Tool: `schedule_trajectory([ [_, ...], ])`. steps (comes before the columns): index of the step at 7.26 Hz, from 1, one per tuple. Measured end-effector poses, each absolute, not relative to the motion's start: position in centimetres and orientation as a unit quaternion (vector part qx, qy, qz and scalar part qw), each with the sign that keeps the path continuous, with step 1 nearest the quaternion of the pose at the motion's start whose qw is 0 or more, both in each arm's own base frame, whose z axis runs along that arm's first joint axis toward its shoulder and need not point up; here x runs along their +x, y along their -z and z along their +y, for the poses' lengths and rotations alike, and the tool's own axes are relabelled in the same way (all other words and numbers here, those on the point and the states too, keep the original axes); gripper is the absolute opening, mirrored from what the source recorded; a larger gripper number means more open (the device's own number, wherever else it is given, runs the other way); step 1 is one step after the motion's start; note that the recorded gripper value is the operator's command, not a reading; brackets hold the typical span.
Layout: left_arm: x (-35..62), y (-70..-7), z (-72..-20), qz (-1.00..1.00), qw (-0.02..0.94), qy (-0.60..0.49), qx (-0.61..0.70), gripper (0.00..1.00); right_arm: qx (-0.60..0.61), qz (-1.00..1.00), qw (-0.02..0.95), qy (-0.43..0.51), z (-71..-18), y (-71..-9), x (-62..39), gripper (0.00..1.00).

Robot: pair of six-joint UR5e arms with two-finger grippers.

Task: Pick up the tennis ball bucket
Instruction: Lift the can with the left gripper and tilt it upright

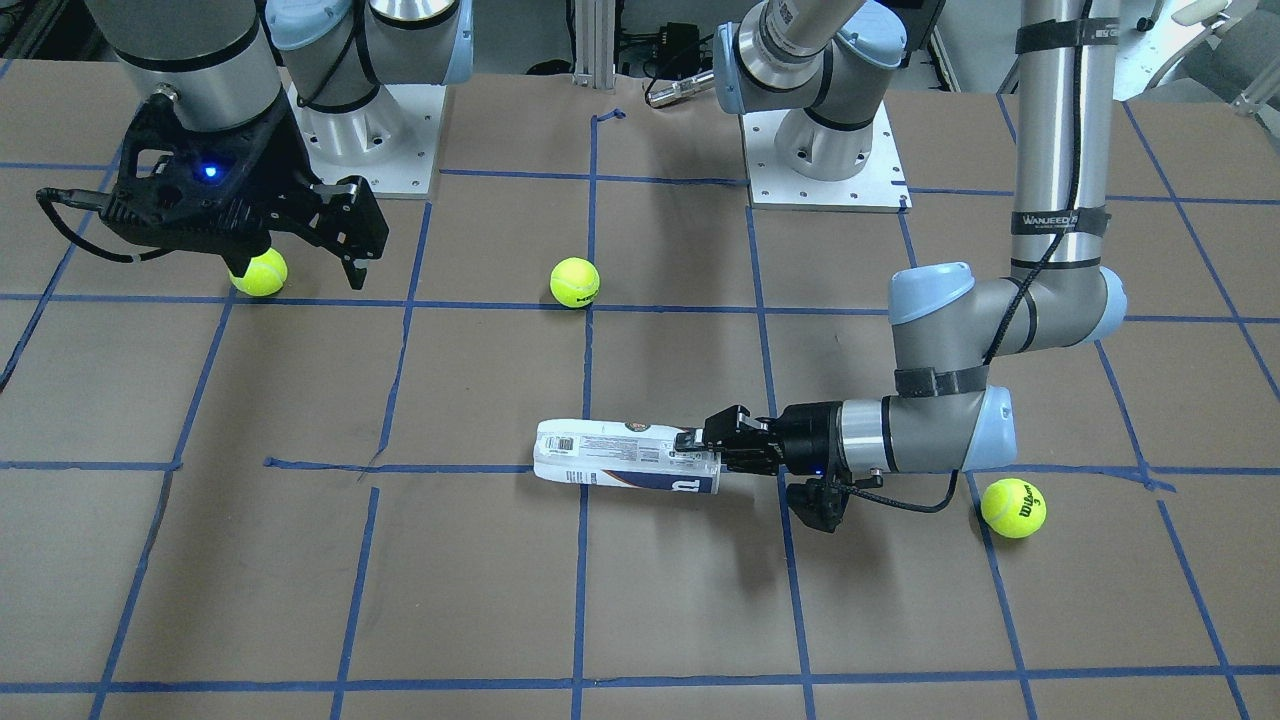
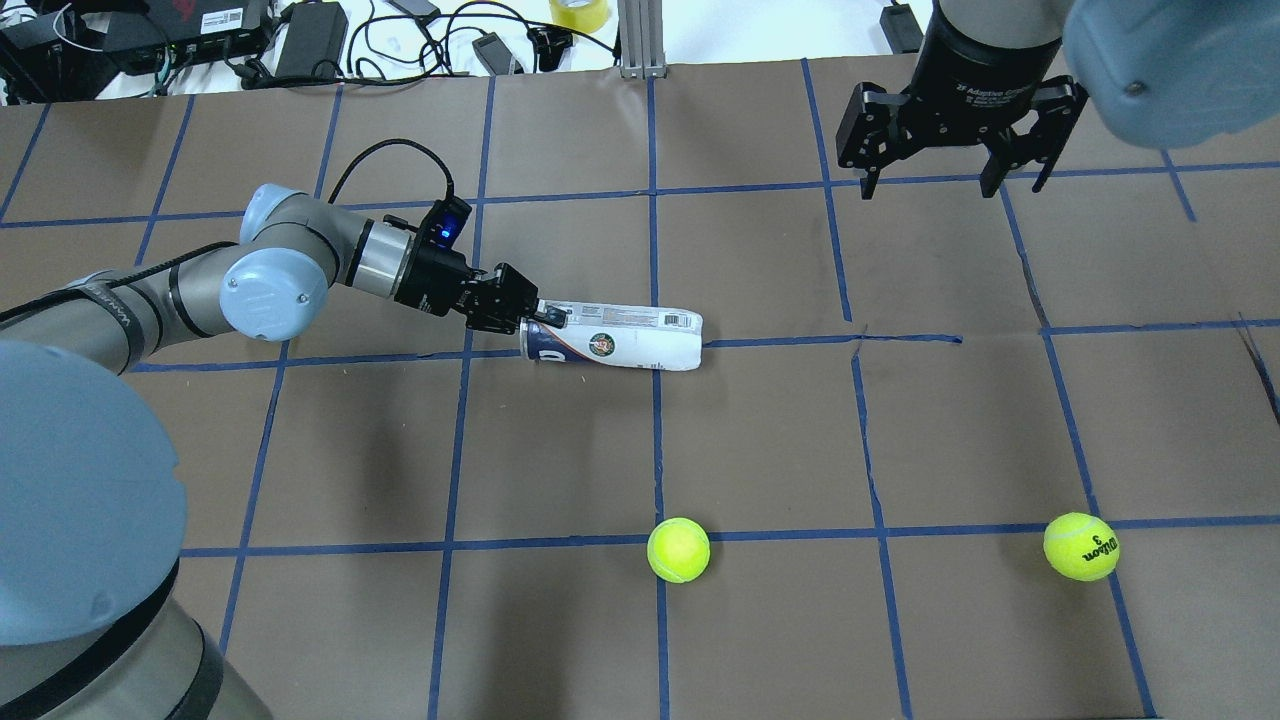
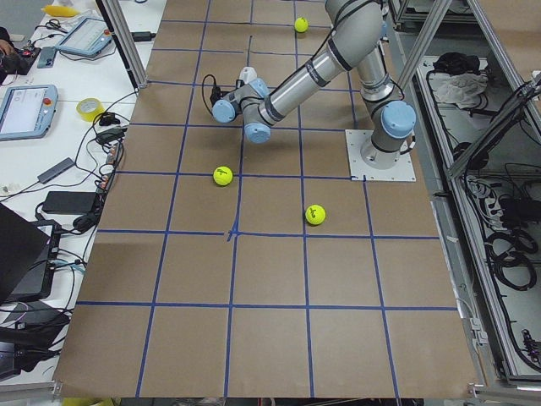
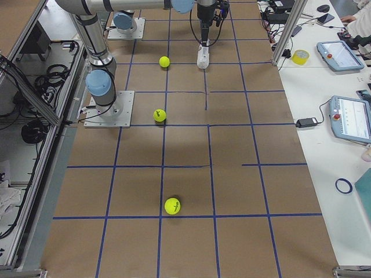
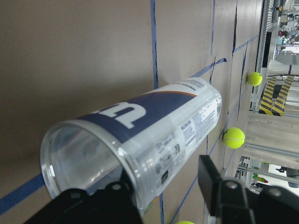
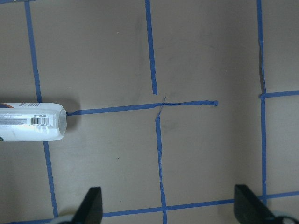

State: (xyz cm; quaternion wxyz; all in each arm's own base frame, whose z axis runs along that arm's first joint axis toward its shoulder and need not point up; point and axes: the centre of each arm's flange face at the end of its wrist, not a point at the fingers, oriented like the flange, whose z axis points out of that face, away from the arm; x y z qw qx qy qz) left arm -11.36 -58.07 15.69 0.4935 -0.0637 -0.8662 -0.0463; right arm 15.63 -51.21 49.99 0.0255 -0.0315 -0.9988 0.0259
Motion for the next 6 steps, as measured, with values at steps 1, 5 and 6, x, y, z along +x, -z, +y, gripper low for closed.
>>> schedule_trajectory([
  [1, -11.4, -16.6, -58.2, -0.867, 0.493, 0.040, -0.065, 0.00, -0.027, -0.999, 0.020, -0.030, -51.4, -50.1, 15.6, 1.00],
  [5, -11.6, -23.5, -59.9, -0.879, 0.477, 0.022, -0.022, 0.00, -0.029, -0.998, 0.001, -0.048, -51.7, -50.9, 15.5, 1.00],
  [6, -11.8, -26.5, -60.8, -0.888, 0.460, 0.013, -0.014, 0.00, -0.030, -0.998, 0.001, -0.049, -51.7, -50.9, 15.5, 1.00],
])
